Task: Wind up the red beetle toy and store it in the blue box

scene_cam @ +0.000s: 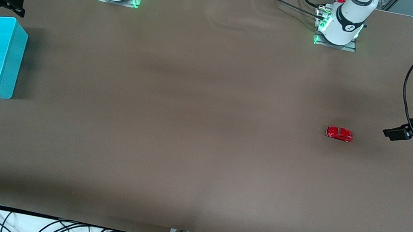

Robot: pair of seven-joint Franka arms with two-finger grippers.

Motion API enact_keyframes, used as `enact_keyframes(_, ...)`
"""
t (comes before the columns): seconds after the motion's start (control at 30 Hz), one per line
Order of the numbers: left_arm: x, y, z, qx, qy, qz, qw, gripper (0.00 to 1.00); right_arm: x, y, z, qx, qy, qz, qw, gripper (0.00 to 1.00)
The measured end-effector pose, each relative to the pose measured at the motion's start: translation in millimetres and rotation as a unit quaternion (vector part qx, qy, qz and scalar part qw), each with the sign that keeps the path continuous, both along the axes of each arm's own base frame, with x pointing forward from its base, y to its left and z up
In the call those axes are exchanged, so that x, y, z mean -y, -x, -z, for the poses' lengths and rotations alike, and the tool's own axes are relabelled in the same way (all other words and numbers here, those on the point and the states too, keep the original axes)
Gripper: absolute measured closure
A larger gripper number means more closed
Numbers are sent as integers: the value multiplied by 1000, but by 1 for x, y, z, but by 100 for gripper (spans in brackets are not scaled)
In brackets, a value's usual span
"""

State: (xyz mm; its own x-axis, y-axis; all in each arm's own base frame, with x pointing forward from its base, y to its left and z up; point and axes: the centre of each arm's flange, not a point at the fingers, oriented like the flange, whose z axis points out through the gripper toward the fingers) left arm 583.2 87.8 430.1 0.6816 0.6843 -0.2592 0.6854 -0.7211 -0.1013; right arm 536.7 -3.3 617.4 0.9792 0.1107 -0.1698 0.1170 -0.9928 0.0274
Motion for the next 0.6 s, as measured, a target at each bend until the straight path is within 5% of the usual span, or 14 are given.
enact_keyframes(0.37, -18, -2, 26, -24, -14, -77, 997, 0, -2, 0, 0, 0, 0, -2, 1000, 0)
enact_keyframes(0.6, -25, -6, 59, -8, -22, -151, 988, 0, -3, 0, 0, 0, 0, -4, 1000, 0)
